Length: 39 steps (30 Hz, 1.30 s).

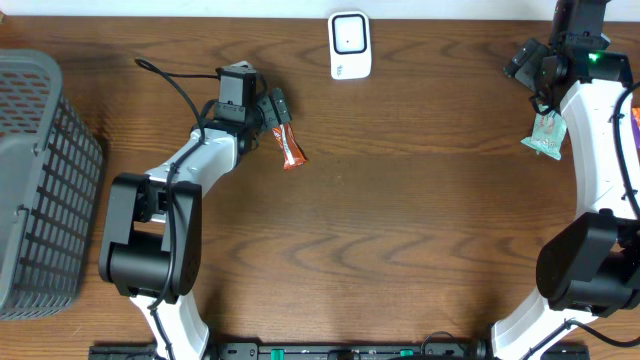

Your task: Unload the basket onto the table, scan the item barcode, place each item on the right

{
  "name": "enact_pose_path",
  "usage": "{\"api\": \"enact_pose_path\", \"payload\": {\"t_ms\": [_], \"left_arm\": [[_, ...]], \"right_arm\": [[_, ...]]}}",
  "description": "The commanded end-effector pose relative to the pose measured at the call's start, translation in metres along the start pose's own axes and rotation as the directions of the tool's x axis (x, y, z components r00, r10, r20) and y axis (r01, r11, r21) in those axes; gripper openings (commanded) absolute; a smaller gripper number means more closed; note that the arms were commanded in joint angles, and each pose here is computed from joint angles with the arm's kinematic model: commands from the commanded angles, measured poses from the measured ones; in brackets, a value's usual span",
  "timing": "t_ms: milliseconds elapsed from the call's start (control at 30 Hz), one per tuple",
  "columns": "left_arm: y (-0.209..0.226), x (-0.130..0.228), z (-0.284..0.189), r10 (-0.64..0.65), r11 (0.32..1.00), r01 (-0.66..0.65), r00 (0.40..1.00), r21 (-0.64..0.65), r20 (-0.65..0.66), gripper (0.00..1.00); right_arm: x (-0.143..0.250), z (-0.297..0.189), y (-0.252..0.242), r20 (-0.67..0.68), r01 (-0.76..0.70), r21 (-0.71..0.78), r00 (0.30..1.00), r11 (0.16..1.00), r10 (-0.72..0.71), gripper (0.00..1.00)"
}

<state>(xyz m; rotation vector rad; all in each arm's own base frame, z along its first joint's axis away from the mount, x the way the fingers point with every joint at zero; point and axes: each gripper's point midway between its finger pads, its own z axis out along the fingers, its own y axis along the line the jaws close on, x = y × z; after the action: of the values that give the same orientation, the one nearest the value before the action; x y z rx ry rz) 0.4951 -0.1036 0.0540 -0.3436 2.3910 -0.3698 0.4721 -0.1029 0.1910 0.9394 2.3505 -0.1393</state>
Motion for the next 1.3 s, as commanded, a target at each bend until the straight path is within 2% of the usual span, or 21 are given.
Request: {"api": "enact_pose_path", "payload": {"t_ms": [0, 433, 567, 633, 700, 867, 933, 1033, 1100, 1133, 1267], "left_arm": [[-0.006, 0.009, 0.009, -0.041, 0.998, 0.042, 0.999, 0.04, -0.034, 0.98], [-0.006, 0.021, 0.036, -0.045, 0.995, 0.049, 0.998, 0.088, -0.047, 0.98], [-0.015, 0.04, 0.042, -0.043, 0.986, 0.062, 0.992, 0.155, -0.122, 0.97], [-0.025, 0.05, 0.042, -0.036, 0.974, 0.073, 0.985, 0.216, -0.17, 0.9], [-0.033, 0.058, 0.039, -0.028, 0.96, 0.086, 0.977, 0.266, -0.213, 0.77], [-0.031, 0.073, 0.036, -0.033, 0.96, 0.108, 0.959, 0.258, -0.281, 0.56], [-0.028, 0.078, 0.035, -0.036, 0.963, 0.113, 0.953, 0.243, -0.302, 0.42], [-0.026, 0.081, 0.035, -0.005, 0.966, 0.084, 0.952, 0.246, -0.305, 0.27], [-0.026, 0.082, 0.035, 0.012, 0.966, 0.067, 0.953, 0.251, -0.303, 0.1], [-0.026, 0.082, 0.035, 0.014, 0.966, 0.065, 0.953, 0.251, -0.303, 0.07], [-0.024, 0.082, 0.032, 0.025, 0.967, 0.055, 0.951, 0.248, -0.308, 0.07]], "right_arm": [[0.0, 0.002, -0.002, 0.003, -0.002, 0.016, 1.0, 1.0, 0.002, 0.99], [0.0, 0.002, -0.002, 0.003, -0.002, 0.016, 1.0, 1.0, 0.002, 0.99], [0.0, 0.002, -0.002, 0.003, -0.002, 0.016, 1.0, 1.0, 0.002, 0.99], [0.0, 0.002, -0.002, 0.003, -0.002, 0.016, 1.0, 1.0, 0.002, 0.99], [0.0, 0.002, -0.002, 0.003, -0.002, 0.016, 1.0, 1.0, 0.002, 0.99], [0.0, 0.002, -0.002, 0.003, -0.003, 0.016, 1.0, 1.0, 0.003, 0.99], [0.0, 0.002, -0.002, 0.003, -0.002, 0.016, 1.0, 1.0, 0.002, 0.99], [0.0, 0.002, -0.002, 0.003, -0.002, 0.016, 1.0, 1.0, 0.002, 0.99], [0.0, 0.002, -0.002, 0.003, -0.003, 0.016, 1.0, 1.0, 0.003, 0.99], [0.0, 0.002, -0.002, 0.003, -0.002, 0.016, 1.0, 1.0, 0.002, 0.99], [0.0, 0.002, -0.002, 0.003, -0.002, 0.016, 1.0, 1.0, 0.002, 0.99]]}}
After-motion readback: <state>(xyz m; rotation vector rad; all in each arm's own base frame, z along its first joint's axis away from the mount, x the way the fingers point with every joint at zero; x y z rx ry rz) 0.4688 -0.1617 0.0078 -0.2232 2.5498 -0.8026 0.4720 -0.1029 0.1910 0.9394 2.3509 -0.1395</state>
